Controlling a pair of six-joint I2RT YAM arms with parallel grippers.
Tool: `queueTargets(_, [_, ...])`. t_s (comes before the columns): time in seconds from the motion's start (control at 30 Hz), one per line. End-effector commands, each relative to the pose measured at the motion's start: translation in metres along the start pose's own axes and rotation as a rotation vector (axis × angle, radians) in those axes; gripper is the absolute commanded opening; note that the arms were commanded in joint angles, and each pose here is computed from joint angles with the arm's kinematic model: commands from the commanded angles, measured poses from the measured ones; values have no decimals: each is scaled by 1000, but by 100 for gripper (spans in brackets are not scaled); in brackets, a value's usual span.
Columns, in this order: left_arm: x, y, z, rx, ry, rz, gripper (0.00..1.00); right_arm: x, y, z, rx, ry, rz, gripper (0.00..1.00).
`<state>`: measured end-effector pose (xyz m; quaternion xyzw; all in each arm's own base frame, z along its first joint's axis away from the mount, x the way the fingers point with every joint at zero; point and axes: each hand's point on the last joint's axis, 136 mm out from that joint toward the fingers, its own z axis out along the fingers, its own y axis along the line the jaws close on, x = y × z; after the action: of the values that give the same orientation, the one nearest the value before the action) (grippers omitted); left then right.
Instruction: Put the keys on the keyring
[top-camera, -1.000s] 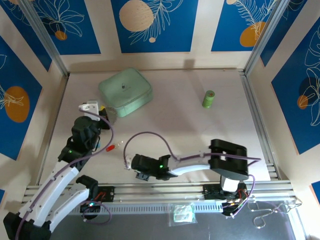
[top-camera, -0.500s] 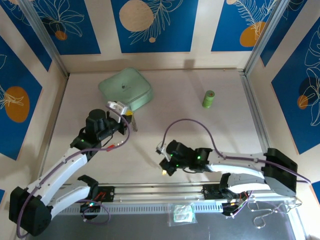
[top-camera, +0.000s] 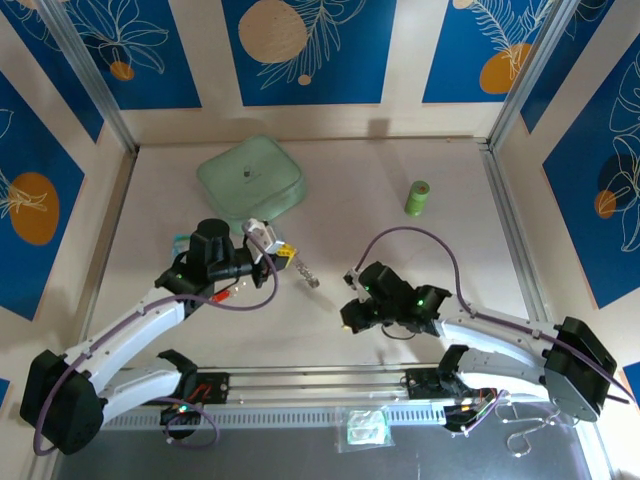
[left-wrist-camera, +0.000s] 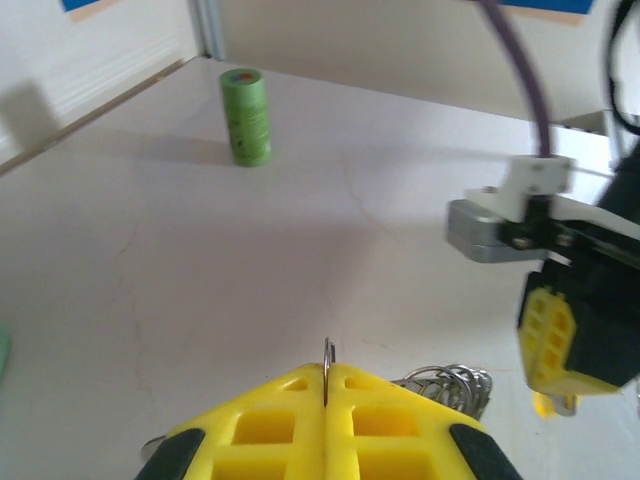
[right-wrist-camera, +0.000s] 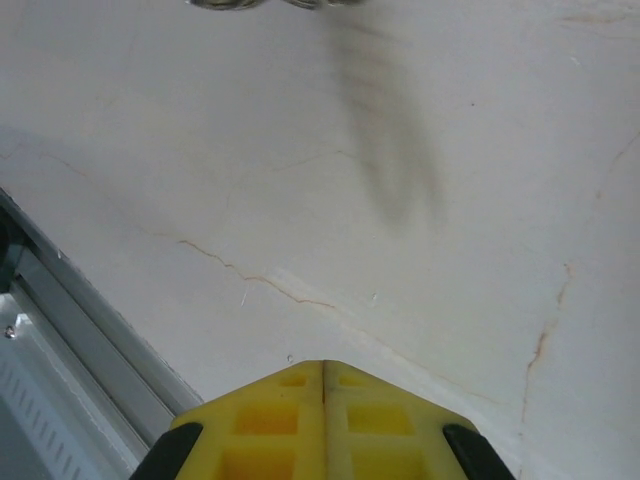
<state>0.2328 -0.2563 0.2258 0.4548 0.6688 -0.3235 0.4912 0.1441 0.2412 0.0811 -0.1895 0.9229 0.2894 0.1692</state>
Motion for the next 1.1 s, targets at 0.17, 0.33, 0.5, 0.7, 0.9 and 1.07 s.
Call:
queueTargets(0.17, [-10, -39, 1, 198, -101, 173, 0, 3, 28, -6, -207, 105, 25, 0])
queueTargets(0.33, [-2, -42, 2, 205, -71, 222, 0, 8, 27, 1, -217, 170, 41, 0])
queueTargets(0.5, [7, -47, 3, 212, -35, 256, 0, 4, 6, 14, -116, 189, 97, 0])
queueTargets(0.7, [18, -51, 4, 215, 1, 273, 0, 0, -18, 20, -18, 199, 171, 0])
queueTargets(0.9, [26, -57, 6, 234, 7, 260, 0, 0, -38, 25, 19, 213, 252, 0])
queueTargets(1.07, [29, -59, 8, 242, 6, 259, 0, 0, -47, 25, 37, 211, 287, 3])
